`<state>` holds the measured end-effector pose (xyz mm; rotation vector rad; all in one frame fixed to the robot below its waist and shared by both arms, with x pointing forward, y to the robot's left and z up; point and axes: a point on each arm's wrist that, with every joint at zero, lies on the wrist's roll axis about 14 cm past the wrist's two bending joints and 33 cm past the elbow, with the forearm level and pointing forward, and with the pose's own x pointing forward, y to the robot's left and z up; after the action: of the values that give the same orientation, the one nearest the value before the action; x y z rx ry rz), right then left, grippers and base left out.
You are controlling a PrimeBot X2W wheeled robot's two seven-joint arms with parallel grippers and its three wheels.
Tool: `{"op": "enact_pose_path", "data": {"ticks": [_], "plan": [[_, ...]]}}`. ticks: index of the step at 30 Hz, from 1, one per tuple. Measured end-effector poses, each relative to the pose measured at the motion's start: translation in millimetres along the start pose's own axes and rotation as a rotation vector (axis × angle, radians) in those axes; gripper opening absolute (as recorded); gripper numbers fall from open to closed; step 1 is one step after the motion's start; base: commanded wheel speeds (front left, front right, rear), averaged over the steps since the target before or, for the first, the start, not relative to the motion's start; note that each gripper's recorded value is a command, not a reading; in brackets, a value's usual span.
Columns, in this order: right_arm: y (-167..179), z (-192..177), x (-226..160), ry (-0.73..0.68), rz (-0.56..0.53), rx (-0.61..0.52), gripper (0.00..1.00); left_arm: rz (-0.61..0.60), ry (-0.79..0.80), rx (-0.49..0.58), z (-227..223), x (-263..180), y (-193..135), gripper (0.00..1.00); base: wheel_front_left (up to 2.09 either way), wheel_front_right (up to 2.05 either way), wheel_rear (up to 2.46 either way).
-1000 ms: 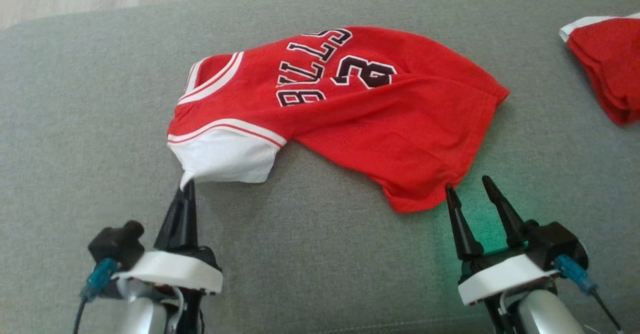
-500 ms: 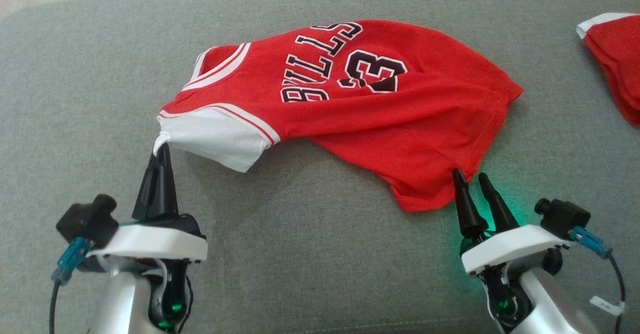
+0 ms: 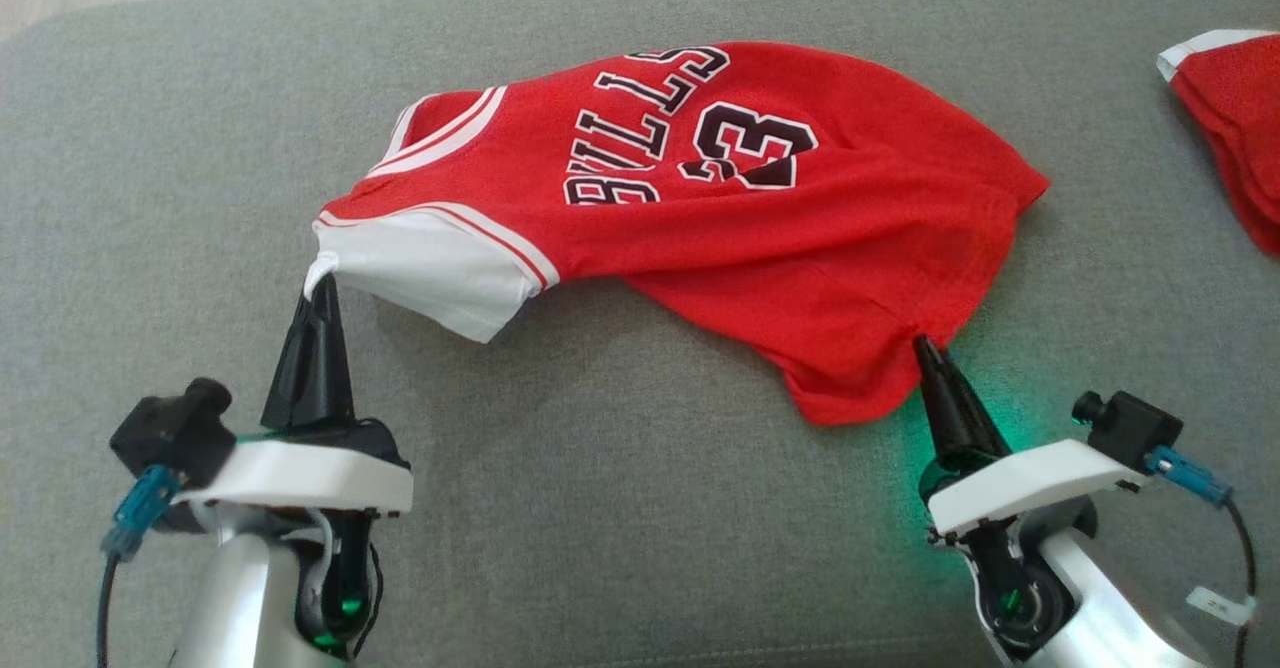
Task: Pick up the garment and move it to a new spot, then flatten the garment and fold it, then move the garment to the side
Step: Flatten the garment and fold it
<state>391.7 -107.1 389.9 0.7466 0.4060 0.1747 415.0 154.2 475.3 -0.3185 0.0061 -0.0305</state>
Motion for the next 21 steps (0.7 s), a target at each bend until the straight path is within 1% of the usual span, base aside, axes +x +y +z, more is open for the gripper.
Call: {"op": "enact_pose_path", "data": {"ticks": [1,2,5,7,10,12,16,20,21], "plan": [[2,0,0,0.0,0.006,0.008,0.0,-0.005,0.0,-0.001,0,0,-1,0.0,0.0,0.0,0.0],[3,0,0,0.001,0.008,0.017,0.0,-0.005,-0.001,-0.001,0,0,-1,0.0,0.0,0.0,0.0],[2,0,-4,0.01,0.015,-0.004,0.0,-0.007,-0.002,0.007,1,0,-1,0.0,0.0,0.0,0.0],[2,13,-5,-0.021,0.025,-0.027,0.0,-0.011,-0.014,0.015,5,0,-2,0.0,0.0,0.0,0.0],[13,40,-7,-0.094,0.067,-0.083,0.0,-0.017,-0.053,0.029,19,0,-2,0.0,0.0,0.0,0.0],[24,60,-11,-0.149,0.104,-0.123,0.0,-0.033,-0.101,0.017,35,0,-6,0.0,0.0,0.0,0.0],[50,105,-26,-0.256,0.199,-0.211,0.0,-0.092,-0.212,-0.046,73,2,-21,0.0,0.0,0.0,0.0],[69,149,-46,-0.328,0.276,-0.343,0.0,-0.17,-0.342,-0.131,139,19,-38,0.0,0.0,0.0,0.0],[69,149,-46,-0.328,0.276,-0.343,0.0,-0.17,-0.342,-0.131,139,19,-38,0.0,0.0,0.0,0.0]]}}
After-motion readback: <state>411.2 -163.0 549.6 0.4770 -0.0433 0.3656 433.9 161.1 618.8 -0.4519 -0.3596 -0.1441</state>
